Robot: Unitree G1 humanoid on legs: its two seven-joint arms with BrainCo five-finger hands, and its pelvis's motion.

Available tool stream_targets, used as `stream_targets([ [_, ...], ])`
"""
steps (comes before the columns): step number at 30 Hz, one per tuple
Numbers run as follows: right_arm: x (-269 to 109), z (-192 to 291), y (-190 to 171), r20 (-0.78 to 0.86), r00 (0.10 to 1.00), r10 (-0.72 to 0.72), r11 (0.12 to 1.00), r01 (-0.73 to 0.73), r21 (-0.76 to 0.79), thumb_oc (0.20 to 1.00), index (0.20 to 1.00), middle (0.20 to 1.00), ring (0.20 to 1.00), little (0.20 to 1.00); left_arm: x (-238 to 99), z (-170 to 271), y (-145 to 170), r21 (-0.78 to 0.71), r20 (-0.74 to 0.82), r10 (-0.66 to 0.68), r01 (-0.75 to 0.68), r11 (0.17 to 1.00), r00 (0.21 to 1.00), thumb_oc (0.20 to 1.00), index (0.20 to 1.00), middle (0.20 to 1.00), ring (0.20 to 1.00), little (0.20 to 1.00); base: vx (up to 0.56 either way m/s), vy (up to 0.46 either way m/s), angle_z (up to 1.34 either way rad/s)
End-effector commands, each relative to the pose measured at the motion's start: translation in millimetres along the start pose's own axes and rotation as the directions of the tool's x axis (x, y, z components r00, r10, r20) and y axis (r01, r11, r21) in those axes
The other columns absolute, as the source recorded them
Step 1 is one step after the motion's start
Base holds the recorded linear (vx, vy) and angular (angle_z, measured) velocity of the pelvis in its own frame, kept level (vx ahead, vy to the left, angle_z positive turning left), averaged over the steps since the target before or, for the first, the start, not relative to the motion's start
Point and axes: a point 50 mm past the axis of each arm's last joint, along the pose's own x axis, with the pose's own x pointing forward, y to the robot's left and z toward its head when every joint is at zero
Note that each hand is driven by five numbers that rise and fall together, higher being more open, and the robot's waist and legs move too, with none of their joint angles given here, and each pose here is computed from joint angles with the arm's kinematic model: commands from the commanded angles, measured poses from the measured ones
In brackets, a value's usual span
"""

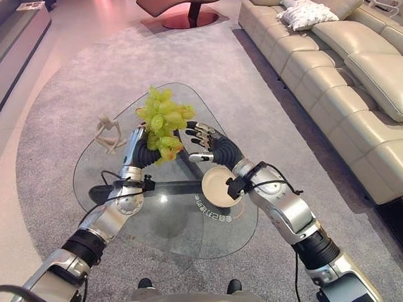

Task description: Pick up fruits into the plate

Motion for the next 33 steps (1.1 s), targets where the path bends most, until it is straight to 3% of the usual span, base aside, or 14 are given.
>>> stream_targets([
  [1, 10, 43, 17, 0.191, 0.979, 0.070, 0.997, -0.073, 0.006, 1.000, 1.000, 1.000, 1.000, 1.000, 21, 33, 4, -0.036, 0.229, 0.029, -0.021, 0.999, 0.973, 0.200, 0.200, 0.200, 0.200, 0.200, 0.00, 0.000, 0.00],
  [8, 12, 44, 21, 0.196, 0.979, 0.061, 0.996, -0.072, 0.051, 1.000, 1.000, 1.000, 1.000, 1.000, 16, 39, -4, 0.010, 0.296, -0.019, 0.016, 1.000, 0.955, 0.200, 0.200, 0.200, 0.200, 0.200, 0.00, 0.000, 0.00],
  [20, 12, 31, 23, 0.119, 0.991, 0.058, 0.979, -0.080, 0.188, 1.000, 1.000, 1.000, 1.000, 1.000, 14, 43, 4, 0.117, 0.444, 0.000, -0.057, 0.991, 0.896, 0.200, 0.200, 0.200, 0.200, 0.200, 0.00, 0.000, 0.00],
  [33, 7, 20, 20, -0.003, 0.989, 0.146, 0.989, -0.145, 0.017, 1.000, 1.000, 1.000, 1.000, 1.000, 22, 46, 19, 0.235, 0.500, -0.183, 0.070, 0.969, 0.847, 0.200, 0.200, 0.200, 0.200, 0.200, 0.00, 0.002, 0.00],
])
